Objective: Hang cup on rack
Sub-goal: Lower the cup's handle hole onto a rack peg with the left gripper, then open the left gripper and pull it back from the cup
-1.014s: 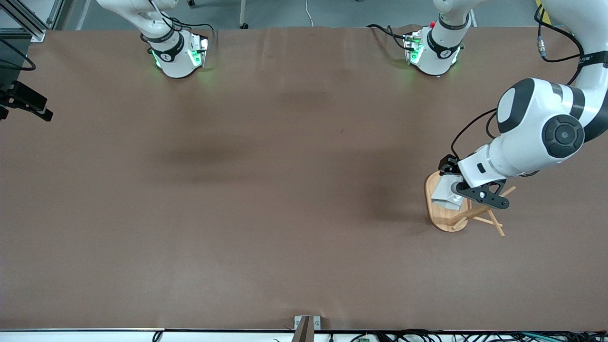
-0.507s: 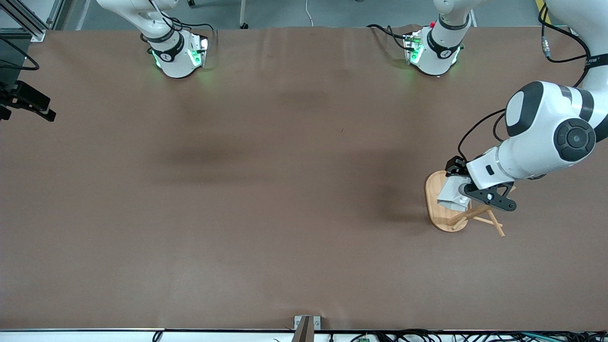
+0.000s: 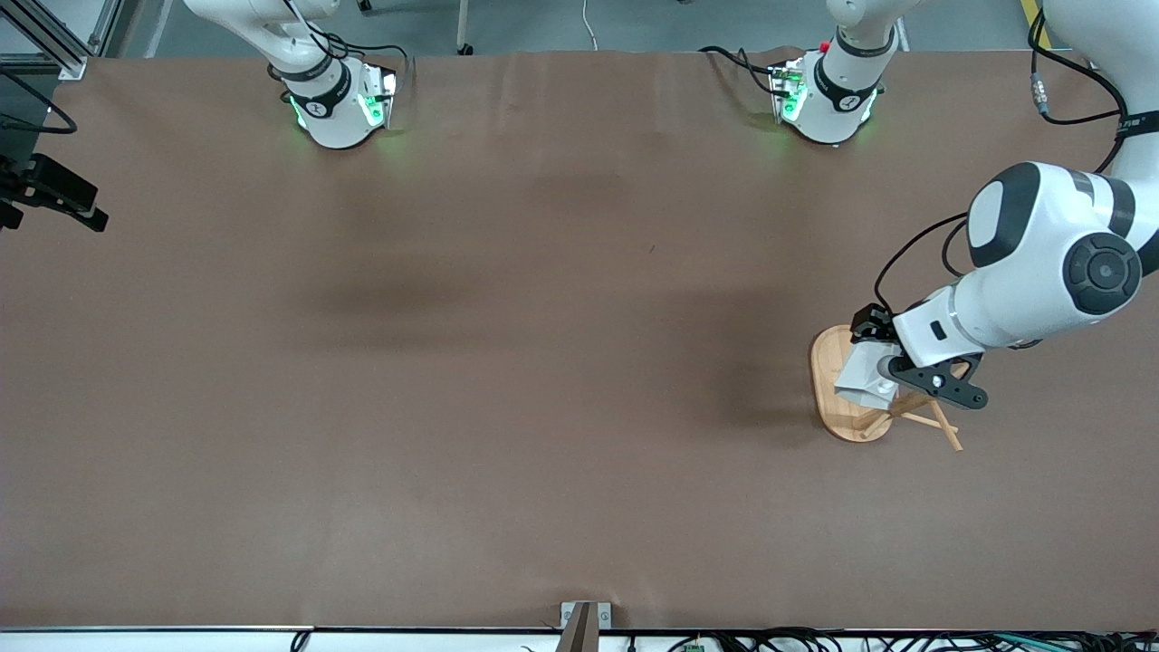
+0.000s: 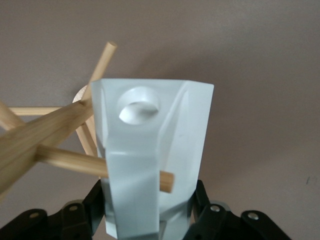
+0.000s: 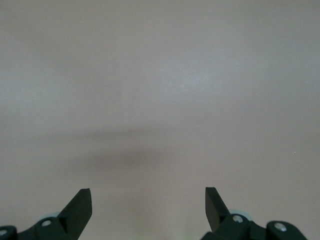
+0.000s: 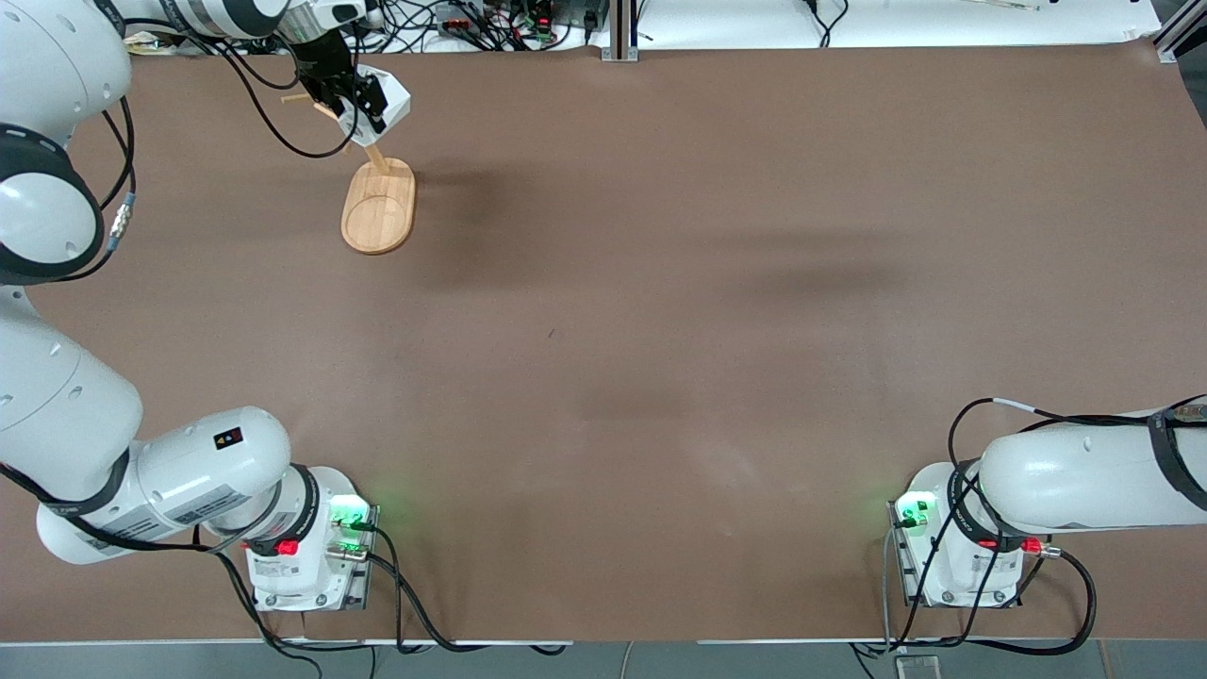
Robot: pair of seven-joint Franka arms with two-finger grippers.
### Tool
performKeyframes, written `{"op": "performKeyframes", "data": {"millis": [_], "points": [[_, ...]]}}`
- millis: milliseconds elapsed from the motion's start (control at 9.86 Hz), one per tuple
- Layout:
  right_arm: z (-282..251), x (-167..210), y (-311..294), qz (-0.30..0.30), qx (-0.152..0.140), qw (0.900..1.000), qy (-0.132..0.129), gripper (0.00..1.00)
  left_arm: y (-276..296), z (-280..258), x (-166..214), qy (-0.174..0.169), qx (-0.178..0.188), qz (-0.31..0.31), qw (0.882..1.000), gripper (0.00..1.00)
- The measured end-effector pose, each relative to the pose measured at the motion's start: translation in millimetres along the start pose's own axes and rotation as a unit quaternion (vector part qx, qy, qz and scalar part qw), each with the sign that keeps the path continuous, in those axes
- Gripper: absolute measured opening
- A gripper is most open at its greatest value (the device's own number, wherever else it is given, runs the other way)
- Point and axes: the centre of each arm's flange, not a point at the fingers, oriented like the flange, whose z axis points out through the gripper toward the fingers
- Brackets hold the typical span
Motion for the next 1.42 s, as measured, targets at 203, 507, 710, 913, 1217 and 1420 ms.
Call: {"op": "performKeyframes", "data": {"millis": [203,507,710,913,1217,1420], "points": [[0,0,-1,0.000,0.000,1.000,0.000,1.00,-8,2,0,0.000,-0.004,0.002,1.000,0.71],[0,0,-1,-0.001,0.000,1.000,0.000,1.00,-9,2,2,0.002,-0.005,0.003,1.000,0.84],[0,0,-1,-0.001,0.000,1.000,0.000,1.00,-7,-9,6,0.012,-0.003,0.005,1.000,1.00],[0,0,-1,-0.001,0.000,1.000,0.000,1.00,-5,-25,12,0.029,0.000,-0.012,1.000,1.00],[0,0,-1,-0.001,0.000,1.000,0.000,1.00,-1,-52,17,0.046,0.001,-0.047,0.998,1.00],[0,0,-1,-0.001,0.000,1.000,0.000,1.00,-2,-78,16,0.051,0.005,-0.056,0.997,1.00]]}}
